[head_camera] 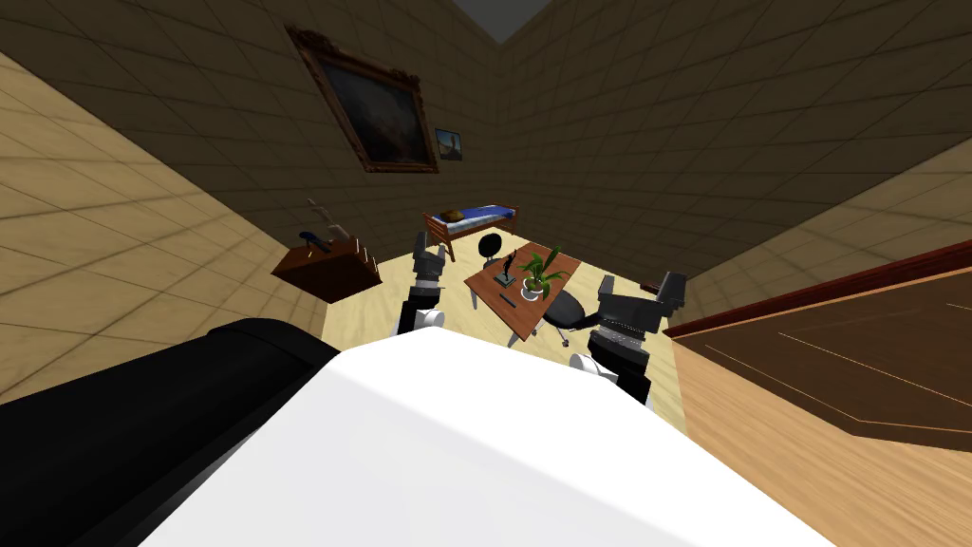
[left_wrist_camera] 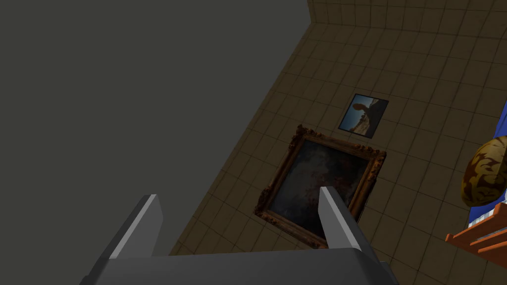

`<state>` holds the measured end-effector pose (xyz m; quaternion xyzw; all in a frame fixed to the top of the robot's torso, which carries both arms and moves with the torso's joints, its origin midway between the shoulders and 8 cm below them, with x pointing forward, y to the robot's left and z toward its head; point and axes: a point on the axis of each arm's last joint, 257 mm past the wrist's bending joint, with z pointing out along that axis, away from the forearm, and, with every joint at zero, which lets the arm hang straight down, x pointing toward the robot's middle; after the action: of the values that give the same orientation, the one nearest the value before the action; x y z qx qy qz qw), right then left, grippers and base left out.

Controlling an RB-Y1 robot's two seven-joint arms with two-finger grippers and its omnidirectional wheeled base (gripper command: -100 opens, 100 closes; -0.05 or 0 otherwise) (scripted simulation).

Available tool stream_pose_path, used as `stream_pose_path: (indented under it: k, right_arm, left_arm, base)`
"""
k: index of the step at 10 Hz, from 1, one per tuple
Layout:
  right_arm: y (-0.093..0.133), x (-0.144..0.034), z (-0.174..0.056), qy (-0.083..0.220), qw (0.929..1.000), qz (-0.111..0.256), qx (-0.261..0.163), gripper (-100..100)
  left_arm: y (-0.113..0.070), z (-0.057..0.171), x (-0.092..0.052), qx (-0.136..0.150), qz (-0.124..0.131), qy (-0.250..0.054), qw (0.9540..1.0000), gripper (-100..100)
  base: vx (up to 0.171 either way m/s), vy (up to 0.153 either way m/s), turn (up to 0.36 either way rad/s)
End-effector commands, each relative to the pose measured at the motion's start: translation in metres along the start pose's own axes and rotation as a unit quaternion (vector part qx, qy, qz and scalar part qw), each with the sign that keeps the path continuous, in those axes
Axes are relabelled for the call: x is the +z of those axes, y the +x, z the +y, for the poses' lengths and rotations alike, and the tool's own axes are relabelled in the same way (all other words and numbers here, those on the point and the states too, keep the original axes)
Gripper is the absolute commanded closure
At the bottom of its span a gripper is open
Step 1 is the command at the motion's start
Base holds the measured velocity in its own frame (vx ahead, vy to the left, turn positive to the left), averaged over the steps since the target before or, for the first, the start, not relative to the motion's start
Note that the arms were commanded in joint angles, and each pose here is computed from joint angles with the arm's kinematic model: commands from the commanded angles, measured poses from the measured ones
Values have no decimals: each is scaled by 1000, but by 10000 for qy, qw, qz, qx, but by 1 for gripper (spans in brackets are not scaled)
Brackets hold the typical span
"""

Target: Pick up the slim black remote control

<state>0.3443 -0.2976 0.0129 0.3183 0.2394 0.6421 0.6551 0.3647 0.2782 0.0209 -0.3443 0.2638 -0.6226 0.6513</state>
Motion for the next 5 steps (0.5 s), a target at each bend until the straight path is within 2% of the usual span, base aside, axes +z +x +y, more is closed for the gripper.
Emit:
stream_pose_path:
  k: [1, 4, 5]
  right_arm:
    - [1, -4, -19, 214, 9994, 151, -222, -100]
    - [1, -11, -51, 558, 9961, 361, -571, -100]
    - [1, -12, -53, 585, 9960, 356, -572, -100]
  left_arm:
    - [0, 0, 0, 0, 0, 0, 10000, 0]
    - [0, 0, 0, -1, 0, 0, 10000, 0]
    - [0, 0, 0, -1, 0, 0, 10000, 0]
  base:
    - [-34, 17, 106]
    - [-60, 24, 111]
    - [-30, 13, 30]
